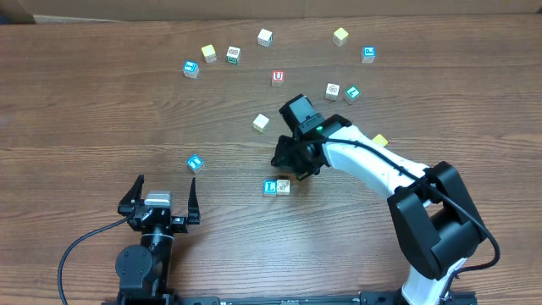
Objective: Form a horizontal line
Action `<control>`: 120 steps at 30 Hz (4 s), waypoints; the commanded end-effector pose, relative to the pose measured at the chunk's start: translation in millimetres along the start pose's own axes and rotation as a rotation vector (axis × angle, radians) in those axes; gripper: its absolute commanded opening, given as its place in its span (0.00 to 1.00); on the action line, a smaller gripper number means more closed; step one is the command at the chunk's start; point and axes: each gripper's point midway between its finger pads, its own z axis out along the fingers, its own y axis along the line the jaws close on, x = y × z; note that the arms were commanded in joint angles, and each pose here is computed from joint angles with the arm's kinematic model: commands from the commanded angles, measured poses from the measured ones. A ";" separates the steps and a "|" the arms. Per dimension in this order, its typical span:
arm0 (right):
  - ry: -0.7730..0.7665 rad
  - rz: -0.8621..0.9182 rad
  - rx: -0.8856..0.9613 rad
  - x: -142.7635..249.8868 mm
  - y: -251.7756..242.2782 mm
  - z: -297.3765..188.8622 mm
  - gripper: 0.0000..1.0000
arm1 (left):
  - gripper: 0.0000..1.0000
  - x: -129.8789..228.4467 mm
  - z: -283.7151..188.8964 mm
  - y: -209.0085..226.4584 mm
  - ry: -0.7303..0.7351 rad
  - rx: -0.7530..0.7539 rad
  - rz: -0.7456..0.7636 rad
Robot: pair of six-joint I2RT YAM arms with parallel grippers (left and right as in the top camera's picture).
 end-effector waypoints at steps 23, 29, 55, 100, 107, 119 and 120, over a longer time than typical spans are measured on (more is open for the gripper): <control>0.011 -0.031 0.036 16.1 2.8 -3.1 0.04 | 1.00 -0.3 -0.4 1.9 -0.005 -0.010 0.019; 0.036 -0.028 0.035 21.5 2.1 -3.3 0.04 | 1.00 -0.3 -0.4 2.0 -0.005 -0.010 0.019; 0.063 -0.023 0.035 27.1 1.1 -3.6 0.07 | 1.00 -0.3 -0.4 1.9 -0.005 -0.010 0.019; 0.079 -0.140 -0.057 68.4 55.3 7.6 0.05 | 1.00 -0.3 -0.4 2.0 -0.005 -0.010 0.019; 0.091 -0.134 -0.040 70.4 50.6 7.4 0.08 | 0.99 -0.3 -0.4 2.0 -0.005 -0.010 0.019; 0.080 -0.140 -0.049 66.3 51.9 6.8 0.04 | 1.00 -0.3 -0.4 2.0 -0.005 -0.010 0.019; 0.074 -0.158 -0.069 63.4 56.0 5.6 0.04 | 1.00 -0.3 -0.4 2.0 -0.005 -0.010 0.019</control>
